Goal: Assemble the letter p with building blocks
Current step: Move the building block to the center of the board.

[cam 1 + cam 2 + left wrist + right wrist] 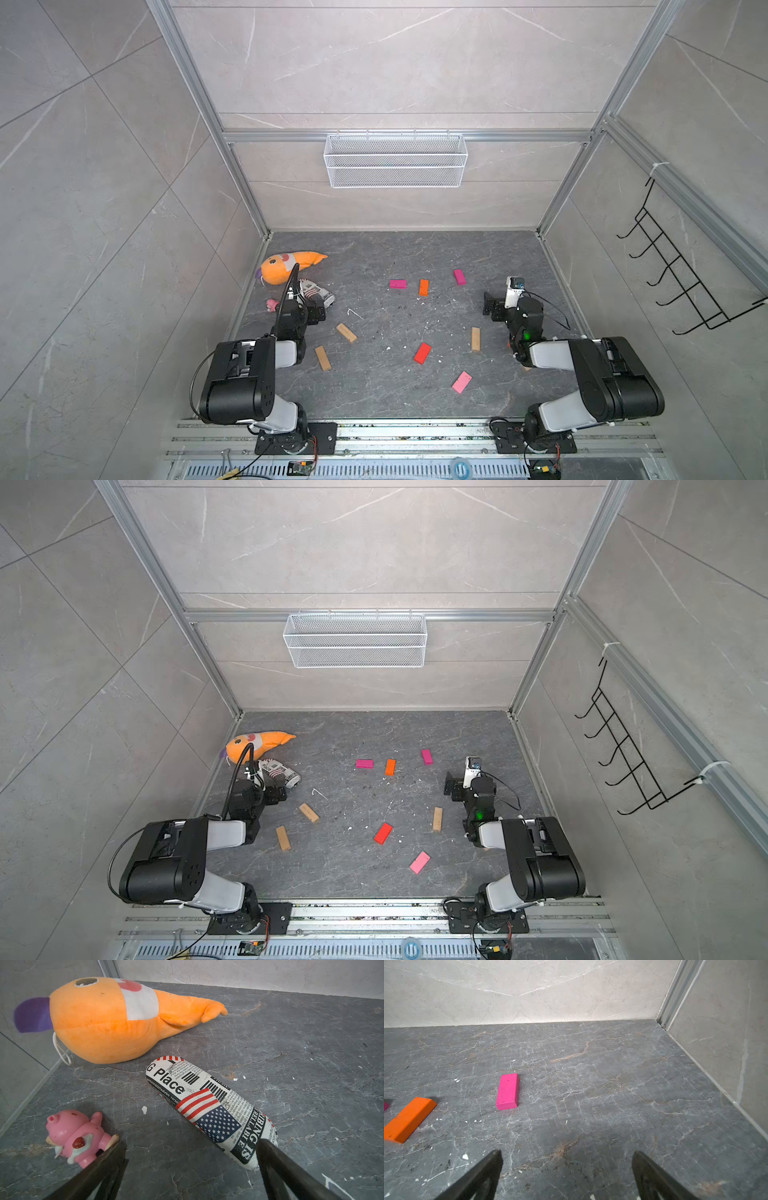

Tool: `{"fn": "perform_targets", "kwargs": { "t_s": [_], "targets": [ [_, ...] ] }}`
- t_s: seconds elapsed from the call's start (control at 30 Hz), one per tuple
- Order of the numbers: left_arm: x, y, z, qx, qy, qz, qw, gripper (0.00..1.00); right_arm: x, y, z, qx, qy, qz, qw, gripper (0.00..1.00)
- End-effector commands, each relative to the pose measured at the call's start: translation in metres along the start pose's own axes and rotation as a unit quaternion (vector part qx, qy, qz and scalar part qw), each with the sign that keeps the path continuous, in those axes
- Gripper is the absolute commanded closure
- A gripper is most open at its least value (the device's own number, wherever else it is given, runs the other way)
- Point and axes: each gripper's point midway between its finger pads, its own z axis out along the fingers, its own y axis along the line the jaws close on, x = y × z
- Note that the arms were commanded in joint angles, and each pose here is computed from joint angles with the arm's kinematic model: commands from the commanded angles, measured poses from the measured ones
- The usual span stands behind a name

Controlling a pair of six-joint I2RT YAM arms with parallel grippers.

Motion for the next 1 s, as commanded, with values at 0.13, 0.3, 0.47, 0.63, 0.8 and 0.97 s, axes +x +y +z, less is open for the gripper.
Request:
{"fn": "perform_targets", "kwargs": {
  "t_s": [0.13, 0.3, 0.47, 0.63, 0.8, 0.97],
  "targets": [
    [-0.0139, 0.0017, 0.0008, -0.002, -0.021, 0.004, 1.000, 0.00, -0.0029, 0.0029, 0.0016, -0.006, -0.004, -0.006, 1.000, 0.00],
    [-0.0140, 0.0014, 0.0008, -0.002, -0.021, 0.004, 1.000, 0.00, -0.0028, 0.0031, 0.0013, -0.007, -0.005, -0.008, 1.000, 0.00],
    [-0.0136, 0.0012, 0.0007, -0.001, -0.021, 0.004, 1.000, 0.00, -0.0024, 0.0031, 0.0013, -0.007, -0.004, -0.008, 1.000, 0.00],
    [-0.0140, 0.0018, 0.0008, -0.002, -0.021, 0.004, 1.000, 0.00, -0.0029, 0.0027, 0.0014, -0.006, -0.005, -0.008, 1.000, 0.00],
    [-0.0138, 0.0012, 0.0008, -0.001, -0.021, 0.003, 1.000, 0.00, -0.0025, 0.0021, 0.0018, -0.004, -0.003, -0.004, 1.000, 0.00],
    [-0.0142, 0.0016, 0.0003, -0.001, -0.022, 0.002, 1.000, 0.00, -0.0036, -0.0010, 0.0020, 0.004, -0.005, -0.001, 1.000, 0.00]
  ]
}}
